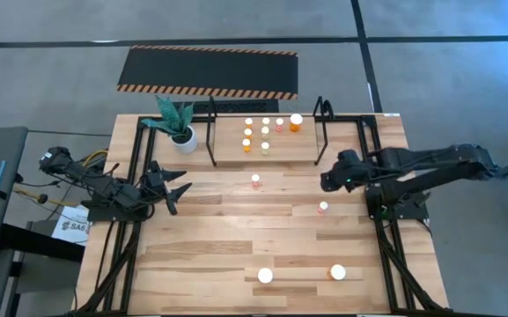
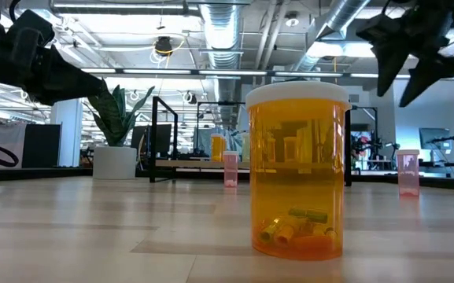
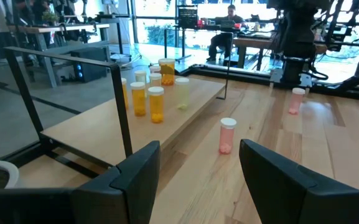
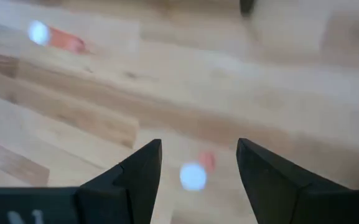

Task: Pick and place medicine bottles onto shelf by color
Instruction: Put the right small pink pill bottle aligned with the other pink pill bottles on the shelf

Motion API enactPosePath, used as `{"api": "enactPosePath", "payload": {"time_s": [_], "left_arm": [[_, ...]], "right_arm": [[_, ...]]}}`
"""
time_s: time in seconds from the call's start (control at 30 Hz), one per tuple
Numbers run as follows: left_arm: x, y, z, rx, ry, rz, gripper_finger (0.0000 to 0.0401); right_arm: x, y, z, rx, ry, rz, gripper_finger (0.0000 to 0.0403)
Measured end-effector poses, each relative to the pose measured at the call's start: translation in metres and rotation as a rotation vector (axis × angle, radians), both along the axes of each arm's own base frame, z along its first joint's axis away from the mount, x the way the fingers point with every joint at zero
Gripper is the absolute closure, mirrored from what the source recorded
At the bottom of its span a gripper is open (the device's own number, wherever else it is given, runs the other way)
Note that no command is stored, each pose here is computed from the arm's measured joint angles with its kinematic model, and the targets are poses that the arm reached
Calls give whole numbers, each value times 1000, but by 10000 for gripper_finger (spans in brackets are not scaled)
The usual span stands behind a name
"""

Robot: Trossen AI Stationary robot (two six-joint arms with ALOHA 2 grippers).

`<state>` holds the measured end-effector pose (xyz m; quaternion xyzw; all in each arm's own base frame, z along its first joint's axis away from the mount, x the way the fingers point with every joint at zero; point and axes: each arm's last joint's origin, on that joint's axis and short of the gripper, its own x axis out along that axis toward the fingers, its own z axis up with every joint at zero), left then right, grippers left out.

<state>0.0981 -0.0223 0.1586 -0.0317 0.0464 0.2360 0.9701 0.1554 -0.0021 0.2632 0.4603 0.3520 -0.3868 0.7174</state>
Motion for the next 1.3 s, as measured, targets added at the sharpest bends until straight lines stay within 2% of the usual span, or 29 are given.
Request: {"api": "enactPosePath", "payload": {"time_s": [0.17,0.3,0.67,0.77,1.03,1.3], "left_arm": [[0,0,0,0,0,0,193],[0,0,0,0,0,1,193],[0,0,0,0,0,0,193],[0,0,0,0,0,0,193],[0,0,0,0,0,0,193],[0,0,0,0,0,1,193]], "right_arm": [[17,11,4,185,113,-97,171],[31,20,1,251,153,-98,171],[60,40,-37,256,369,-38,171],[65,41,-41,253,367,1,170],[67,40,-40,272,356,0,165],[66,40,-41,271,364,0,114]]}}
